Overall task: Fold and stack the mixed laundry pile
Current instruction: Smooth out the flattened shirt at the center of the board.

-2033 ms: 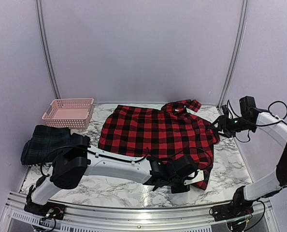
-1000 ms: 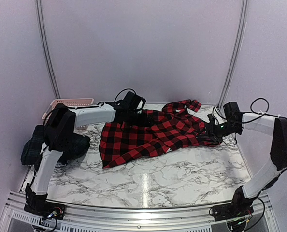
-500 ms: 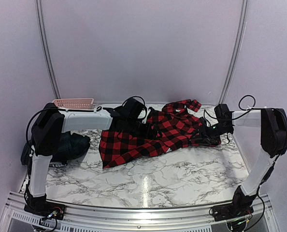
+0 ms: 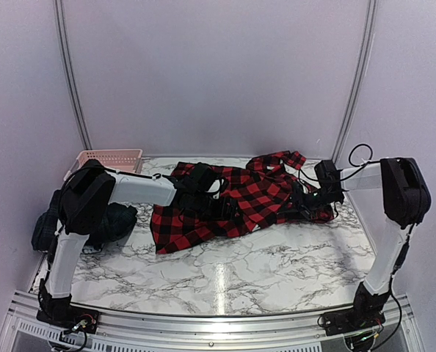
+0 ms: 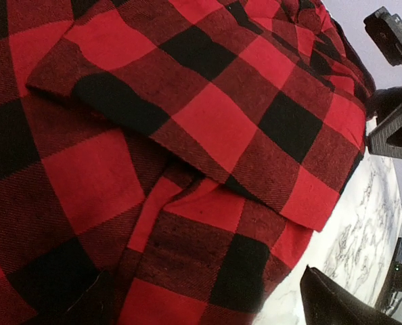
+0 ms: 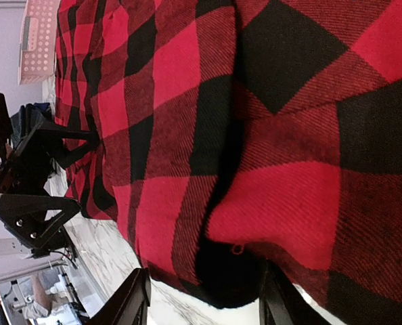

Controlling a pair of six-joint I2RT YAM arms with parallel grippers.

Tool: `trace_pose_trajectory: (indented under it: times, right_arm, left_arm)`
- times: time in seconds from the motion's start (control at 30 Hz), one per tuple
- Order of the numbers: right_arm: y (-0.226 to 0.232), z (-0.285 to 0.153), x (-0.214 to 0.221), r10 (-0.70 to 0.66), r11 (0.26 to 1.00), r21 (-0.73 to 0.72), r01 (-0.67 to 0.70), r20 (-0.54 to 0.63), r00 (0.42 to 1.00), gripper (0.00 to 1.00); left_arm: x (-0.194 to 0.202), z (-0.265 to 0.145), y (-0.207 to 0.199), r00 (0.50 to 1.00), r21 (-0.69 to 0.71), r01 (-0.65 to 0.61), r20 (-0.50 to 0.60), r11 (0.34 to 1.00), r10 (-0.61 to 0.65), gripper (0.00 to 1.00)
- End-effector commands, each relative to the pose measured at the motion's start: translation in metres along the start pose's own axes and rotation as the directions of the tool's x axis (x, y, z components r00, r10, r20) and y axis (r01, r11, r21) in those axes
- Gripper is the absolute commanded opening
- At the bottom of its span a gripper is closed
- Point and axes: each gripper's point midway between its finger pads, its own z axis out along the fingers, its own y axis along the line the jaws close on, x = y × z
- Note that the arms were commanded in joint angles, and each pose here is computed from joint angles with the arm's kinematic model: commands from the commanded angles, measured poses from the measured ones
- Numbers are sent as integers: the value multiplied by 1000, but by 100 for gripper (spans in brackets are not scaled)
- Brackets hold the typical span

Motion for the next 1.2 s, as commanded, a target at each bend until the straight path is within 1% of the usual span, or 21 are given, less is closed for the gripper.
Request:
trace_pose_trajectory:
  times: [0.0, 0.23, 0.27, 0.3, 0.33, 0.43, 0.47, 0.6, 0.77, 0.9, 1.07, 1.17]
  right_arm:
    - [29, 6, -18, -63, 995, -71, 64, 17, 998, 46]
    - [47, -3, -22, -99, 991, -89, 100, 13, 995, 38]
    - [48, -4, -21, -103, 990, -93, 103, 10, 995, 36]
    - [49, -5, -19, -105, 990, -98, 105, 3, 994, 32]
    - [50, -4, -17, -107, 989, -105, 106, -3, 994, 25]
    - [50, -1, -9, -101, 987, -126, 96, -37, 994, 2]
    - [51, -2, -8, -101, 987, -130, 95, -40, 994, 0]
    - [66, -16, -8, -119, 984, -138, 114, -24, 993, 0]
    - [101, -53, -17, -147, 976, -155, 153, 47, 988, 0]
    - [107, -83, -21, -106, 980, -159, 121, 99, 989, 0]
    - [115, -107, -8, -71, 979, -183, 92, 120, 990, 0]
    - [131, -113, 13, -59, 968, -237, 80, 96, 994, 0]
  left_arm:
    - [3, 12, 14, 999, -21, 52, -6, 998, -52, 99]
    - [2, 11, 29, 997, -45, 82, -2, 996, -82, 99]
    - [1, 10, 30, 997, -45, 82, 0, 996, -82, 99]
    - [0, 9, 30, 997, -45, 83, 3, 996, -83, 99]
    - [0, 9, 31, 997, -46, 83, 3, 995, -83, 99]
    - [-1, 9, 33, 996, -46, 84, 4, 995, -84, 99]
    - [-2, 9, 34, 996, -47, 87, 4, 995, -87, 99]
    - [-1, 9, 38, 996, -52, 92, 2, 994, -92, 99]
    - [1, 9, 46, 994, -69, 113, 1, 991, -113, 99]
    - [8, 10, 57, 990, -95, 139, -9, 986, -141, 99]
    - [15, 11, 72, 986, -138, 163, -14, 977, -166, 99]
    - [18, 11, 76, 984, -149, 172, -16, 974, -176, 99]
